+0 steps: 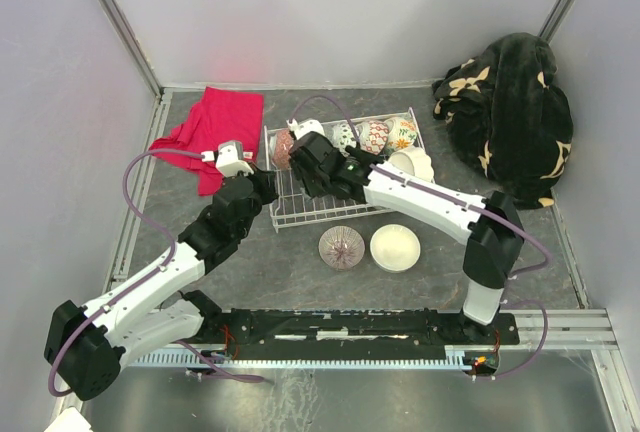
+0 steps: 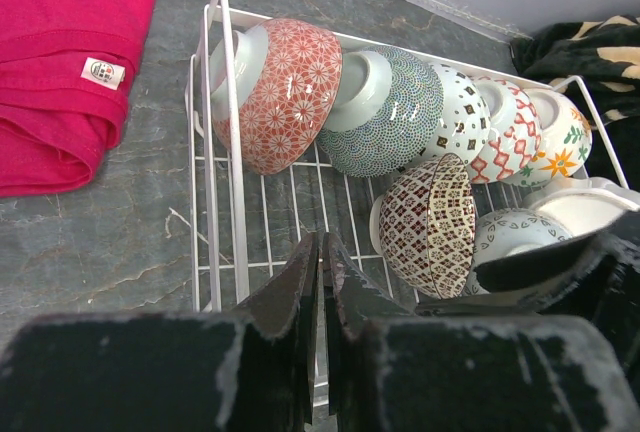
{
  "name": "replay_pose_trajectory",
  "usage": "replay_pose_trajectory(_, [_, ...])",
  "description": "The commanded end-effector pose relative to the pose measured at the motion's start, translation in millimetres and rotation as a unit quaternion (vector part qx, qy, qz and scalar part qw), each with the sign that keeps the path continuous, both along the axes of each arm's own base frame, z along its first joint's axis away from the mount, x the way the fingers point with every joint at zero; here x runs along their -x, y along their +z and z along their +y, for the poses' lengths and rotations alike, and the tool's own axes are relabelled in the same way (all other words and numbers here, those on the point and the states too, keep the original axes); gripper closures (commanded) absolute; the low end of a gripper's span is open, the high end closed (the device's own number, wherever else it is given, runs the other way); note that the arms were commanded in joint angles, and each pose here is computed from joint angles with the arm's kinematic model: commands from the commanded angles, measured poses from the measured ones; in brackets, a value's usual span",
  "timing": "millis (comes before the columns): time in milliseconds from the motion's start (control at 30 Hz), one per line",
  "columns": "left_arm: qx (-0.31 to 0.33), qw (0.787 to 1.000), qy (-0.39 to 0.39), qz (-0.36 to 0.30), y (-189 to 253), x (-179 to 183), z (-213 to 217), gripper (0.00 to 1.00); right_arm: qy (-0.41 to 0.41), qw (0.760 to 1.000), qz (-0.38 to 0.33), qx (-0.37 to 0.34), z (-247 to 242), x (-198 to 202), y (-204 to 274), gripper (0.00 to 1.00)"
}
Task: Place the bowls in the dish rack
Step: Place the bowl at the center of the board, then pick up the bowl from the dish rack.
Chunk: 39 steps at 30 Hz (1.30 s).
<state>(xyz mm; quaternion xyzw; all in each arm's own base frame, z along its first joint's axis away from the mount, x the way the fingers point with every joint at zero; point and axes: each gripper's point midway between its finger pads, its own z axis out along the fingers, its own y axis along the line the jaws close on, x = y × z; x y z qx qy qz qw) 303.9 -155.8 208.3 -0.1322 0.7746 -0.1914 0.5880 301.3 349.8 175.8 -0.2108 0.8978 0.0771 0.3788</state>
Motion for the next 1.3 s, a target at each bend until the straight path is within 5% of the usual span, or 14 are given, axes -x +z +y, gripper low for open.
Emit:
replay_pose_trajectory(0, [0.002,1.0,0.01,-0.028,19.9,-4.3,4.2,0.89,-0.003,1.0,-0.019,-0.022,14.6,-21.6,12.9,0.4])
replay_pose_trajectory(533, [-0.001,1.0,0.009,-0.025,17.5,-5.7,3.1,0.89,-0.051,0.999,-0.001,0.005,0.8,-55.4,-29.0,0.49])
replay_pose_trajectory(667, [-0.003,1.0,0.01,-0.024,16.4,-6.3,3.1,0.89,-0.043,0.999,0.022,-0.009,2.3,-56.5,-37.6,0.64])
replay_pose_trajectory(833, [-0.005,1.0,0.011,-0.022,15.1,-7.3,3.0,0.89,-0.028,0.998,0.039,-0.043,5.5,-54.9,-31.5,0.98])
replay_pose_trajectory(1267, [-0.013,1.0,0.016,-0.018,10.9,-9.8,3.5,0.89,0.049,0.971,0.049,-0.229,20.1,-26.4,40.7,0.99])
